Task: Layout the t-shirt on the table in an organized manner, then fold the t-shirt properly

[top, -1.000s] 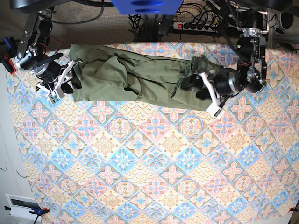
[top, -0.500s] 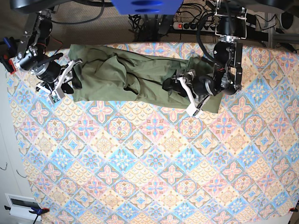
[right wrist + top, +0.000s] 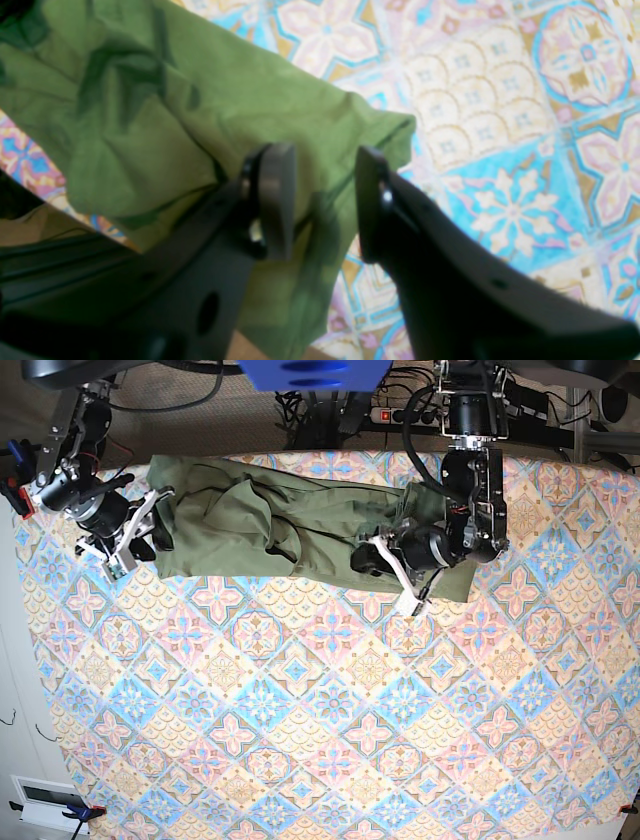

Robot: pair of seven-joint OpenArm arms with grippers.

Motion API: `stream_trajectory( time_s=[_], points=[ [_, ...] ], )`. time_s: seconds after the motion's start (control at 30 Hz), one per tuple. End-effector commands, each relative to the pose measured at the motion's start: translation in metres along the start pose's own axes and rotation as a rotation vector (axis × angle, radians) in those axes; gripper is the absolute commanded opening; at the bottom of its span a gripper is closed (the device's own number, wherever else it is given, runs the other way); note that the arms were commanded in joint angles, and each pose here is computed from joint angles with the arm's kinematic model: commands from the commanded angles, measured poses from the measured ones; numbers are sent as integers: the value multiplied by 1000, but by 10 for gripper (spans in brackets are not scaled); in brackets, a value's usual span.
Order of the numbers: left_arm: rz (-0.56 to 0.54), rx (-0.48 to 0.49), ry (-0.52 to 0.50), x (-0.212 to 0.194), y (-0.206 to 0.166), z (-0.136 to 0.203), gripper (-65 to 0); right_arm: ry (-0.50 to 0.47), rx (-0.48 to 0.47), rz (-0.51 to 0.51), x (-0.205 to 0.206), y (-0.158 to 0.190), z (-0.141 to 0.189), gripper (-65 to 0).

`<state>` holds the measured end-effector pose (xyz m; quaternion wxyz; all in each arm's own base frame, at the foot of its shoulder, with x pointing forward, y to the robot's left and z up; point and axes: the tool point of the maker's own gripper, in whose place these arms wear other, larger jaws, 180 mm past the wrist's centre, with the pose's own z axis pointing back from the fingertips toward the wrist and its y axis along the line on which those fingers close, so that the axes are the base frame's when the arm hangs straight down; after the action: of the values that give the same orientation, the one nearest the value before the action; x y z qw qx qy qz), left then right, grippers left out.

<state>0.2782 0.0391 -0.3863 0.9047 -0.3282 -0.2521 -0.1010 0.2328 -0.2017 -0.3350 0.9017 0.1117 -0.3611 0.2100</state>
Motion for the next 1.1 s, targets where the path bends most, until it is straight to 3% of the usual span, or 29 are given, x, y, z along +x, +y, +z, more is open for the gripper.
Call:
stream_trajectory(
  time_s=[0.0, 0.07, 0.17, 0.4, 0.5, 0.7, 0.9, 0.97, 1.07],
  points=[
    [-18, -18, -43, 15, -6, 3, -590, -41, -7, 21, 12, -4, 5, -453],
    [-16, -20, -36, 12, -7, 2, -650, -41, -7, 21, 12, -4, 5, -453],
    [-17, -16, -30, 9, -6, 3, -650, -41, -7, 21, 12, -4, 5, -453],
    [63, 33, -41, 8, -1, 9, -415, -38, -5, 21, 11, -3, 5, -453],
    [117, 56, -48, 7, 0, 13, -348, -37, 0, 22, 11, -2, 4, -453],
    [137, 106, -26, -1, 7, 9, -346, -35, 2, 22, 11, -1, 4, -453],
    [26, 200, 25, -10, 3, -8, -349, -33, 2, 22, 10, -1, 4, -453],
    [8, 219, 43, -13, 0, -13, -386, -33, 2, 22, 10, -1, 4, -453],
    [-16, 248, 44, -13, -1, -16, -493, -33, 2, 22, 10, -1, 4, -453]
  ],
)
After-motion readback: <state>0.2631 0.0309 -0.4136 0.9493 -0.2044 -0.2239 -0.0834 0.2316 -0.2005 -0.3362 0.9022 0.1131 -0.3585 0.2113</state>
